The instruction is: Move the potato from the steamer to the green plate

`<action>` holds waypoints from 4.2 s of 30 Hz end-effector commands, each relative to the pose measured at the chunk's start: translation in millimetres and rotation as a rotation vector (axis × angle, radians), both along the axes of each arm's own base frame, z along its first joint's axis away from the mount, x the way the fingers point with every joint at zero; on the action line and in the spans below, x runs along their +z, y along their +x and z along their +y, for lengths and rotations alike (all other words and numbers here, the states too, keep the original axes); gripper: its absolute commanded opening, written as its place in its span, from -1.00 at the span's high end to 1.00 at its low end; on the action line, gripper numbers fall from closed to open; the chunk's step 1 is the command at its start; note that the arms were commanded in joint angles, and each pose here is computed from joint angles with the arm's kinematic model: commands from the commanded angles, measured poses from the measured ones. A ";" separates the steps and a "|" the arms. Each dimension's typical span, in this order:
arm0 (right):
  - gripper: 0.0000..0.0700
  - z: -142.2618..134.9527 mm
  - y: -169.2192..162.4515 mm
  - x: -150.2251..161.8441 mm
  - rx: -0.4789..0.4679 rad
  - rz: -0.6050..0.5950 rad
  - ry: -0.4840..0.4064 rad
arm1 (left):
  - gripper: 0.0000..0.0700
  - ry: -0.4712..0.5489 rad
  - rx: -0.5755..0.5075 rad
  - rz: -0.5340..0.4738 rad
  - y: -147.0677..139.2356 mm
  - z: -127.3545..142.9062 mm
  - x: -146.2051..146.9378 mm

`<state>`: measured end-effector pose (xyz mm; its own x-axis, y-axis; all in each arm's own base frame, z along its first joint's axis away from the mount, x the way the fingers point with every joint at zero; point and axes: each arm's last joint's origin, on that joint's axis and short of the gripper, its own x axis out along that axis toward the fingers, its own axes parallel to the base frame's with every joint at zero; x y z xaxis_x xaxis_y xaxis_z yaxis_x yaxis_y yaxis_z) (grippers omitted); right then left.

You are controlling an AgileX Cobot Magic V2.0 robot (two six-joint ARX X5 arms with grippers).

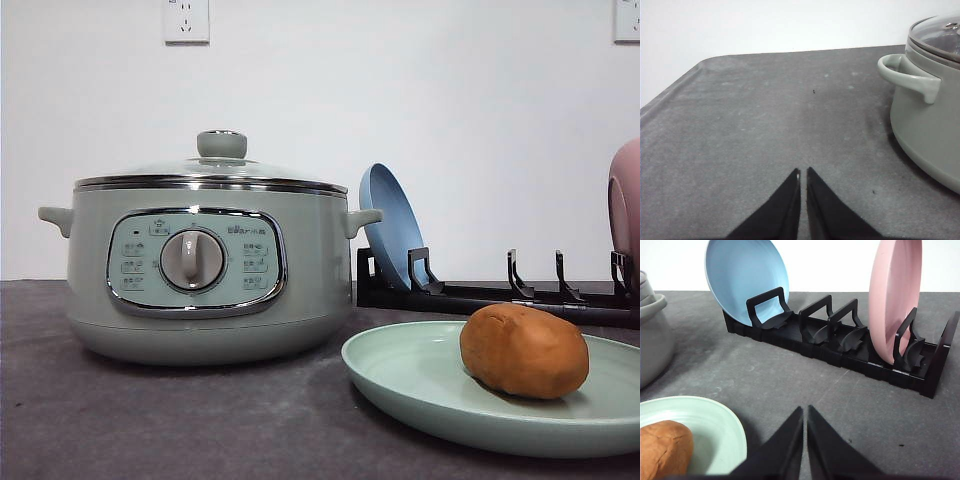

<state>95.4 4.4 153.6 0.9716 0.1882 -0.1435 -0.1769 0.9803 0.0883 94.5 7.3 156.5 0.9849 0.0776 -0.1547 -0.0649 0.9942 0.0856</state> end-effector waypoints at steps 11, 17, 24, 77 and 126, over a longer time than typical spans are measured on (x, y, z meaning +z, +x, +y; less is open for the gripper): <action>1.00 0.0 0.2 -1.3 -0.003 0.004 0.011 | 0.96 -0.011 0.006 0.024 0.7 0.4 -7.3; 1.00 0.0 0.2 -1.3 -0.003 0.004 0.011 | 0.96 -0.011 0.006 0.024 0.7 0.4 -7.3; 1.00 0.0 0.2 -1.3 -0.003 0.004 0.011 | 0.96 -0.011 0.006 0.024 0.7 0.4 -7.3; 1.00 0.0 0.2 -1.3 -0.003 0.004 0.011 | 0.96 -0.011 0.006 0.024 0.7 0.4 -7.3; 1.00 0.0 0.2 -1.3 -0.003 0.004 0.011 | 0.96 -0.011 0.006 0.024 0.7 0.4 -7.3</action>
<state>95.4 4.4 153.6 0.9716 0.1882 -0.1435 -0.1769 0.9803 0.0883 94.5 7.3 156.5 0.9849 0.0776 -0.1548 -0.0649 0.9942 0.0856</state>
